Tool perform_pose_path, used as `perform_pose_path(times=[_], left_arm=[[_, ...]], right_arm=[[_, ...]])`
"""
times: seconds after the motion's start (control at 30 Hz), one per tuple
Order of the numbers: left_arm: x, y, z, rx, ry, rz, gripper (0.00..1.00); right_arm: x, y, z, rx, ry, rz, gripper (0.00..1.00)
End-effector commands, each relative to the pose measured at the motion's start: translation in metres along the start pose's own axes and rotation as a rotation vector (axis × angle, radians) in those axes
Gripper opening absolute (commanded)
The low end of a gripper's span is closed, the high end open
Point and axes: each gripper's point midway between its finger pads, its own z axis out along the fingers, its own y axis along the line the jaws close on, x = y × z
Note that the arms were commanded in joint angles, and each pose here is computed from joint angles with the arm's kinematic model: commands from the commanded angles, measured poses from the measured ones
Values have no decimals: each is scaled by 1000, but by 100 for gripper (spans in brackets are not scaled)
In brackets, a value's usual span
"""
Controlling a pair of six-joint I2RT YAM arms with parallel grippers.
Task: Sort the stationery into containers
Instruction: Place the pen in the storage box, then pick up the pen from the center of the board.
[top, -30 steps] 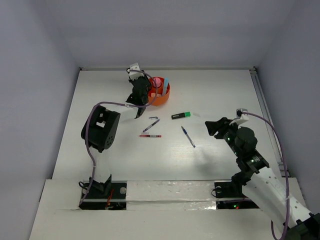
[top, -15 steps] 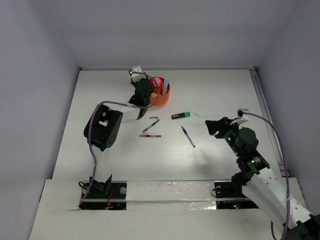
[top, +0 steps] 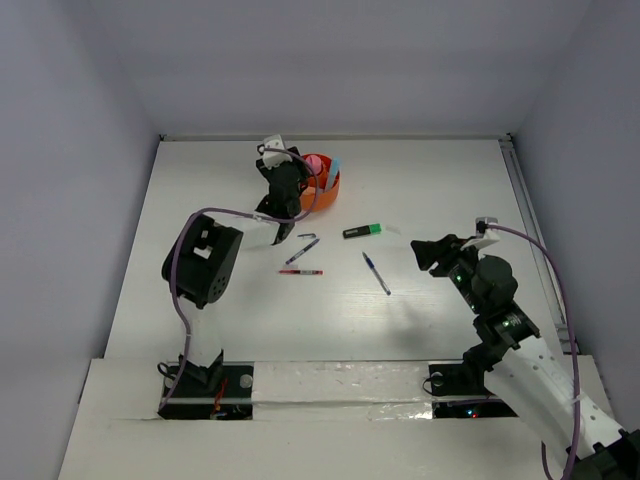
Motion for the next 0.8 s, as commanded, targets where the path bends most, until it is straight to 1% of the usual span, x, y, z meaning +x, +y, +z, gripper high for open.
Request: perform_pose_path(times=[0.0, 0.03, 0.1, 0.13, 0.23, 0.27, 0.3, 0.33, 0.37, 0.4, 0.43, 0.47, 0.53, 0.57, 0.6, 0.63, 0.67, 0.73, 0.77], left_arm=[[-76, -21, -17, 47, -148, -97, 52], [-89, -21, -24, 51, -166, -109, 52], [-103, -28, -35, 82, -178, -121, 52], [-122, -29, -45, 102, -199, -141, 52], [-130, -55, -73, 268, -142, -130, 51], [-130, -67, -92, 381, -97, -110, 51], [-123, -85, -111, 470, -59, -100, 50], [-112, -98, -136, 594, -5, -57, 50], [-102, -106, -151, 660, 28, -23, 50], [-88, -126, -178, 753, 73, 13, 51], [-77, -133, -192, 791, 105, 57, 52], [-55, -139, -208, 850, 170, 141, 53], [-30, -156, -238, 947, 248, 205, 56], [-12, -159, -245, 974, 302, 240, 57], [-3, -161, -247, 986, 320, 270, 59], [6, -161, -245, 983, 346, 289, 59], [22, -163, -241, 978, 395, 316, 60], [43, -164, -232, 961, 439, 371, 61], [63, -166, -223, 935, 497, 410, 61]], right_arm=[[-8, 2, 0, -9, -36, -12, 55], [-8, 2, 0, -9, -36, -12, 55], [-8, 2, 0, -9, -36, -12, 55], [-7, 2, 0, -9, -34, -11, 55], [-6, -1, 0, 10, -24, -12, 55], [-6, -3, 1, 19, -24, -10, 55], [-7, -5, 1, 37, -27, -11, 55], [-6, -8, 1, 51, -20, -9, 54], [-6, -9, 1, 61, -17, -6, 54], [-8, -10, 1, 71, -22, -4, 54], [-7, -11, 0, 75, -21, -1, 54], [-7, -12, 0, 79, -21, 2, 54], [-9, -14, -2, 91, -31, 7, 54], [-11, -14, -3, 97, -39, 10, 54], [-14, -17, -3, 110, -55, 12, 54], [-11, -20, -6, 126, -44, 11, 54], [-11, -22, -7, 135, -48, 14, 54], [-13, -25, -8, 154, -58, 15, 54], [-13, -26, -9, 158, -57, 14, 54]])
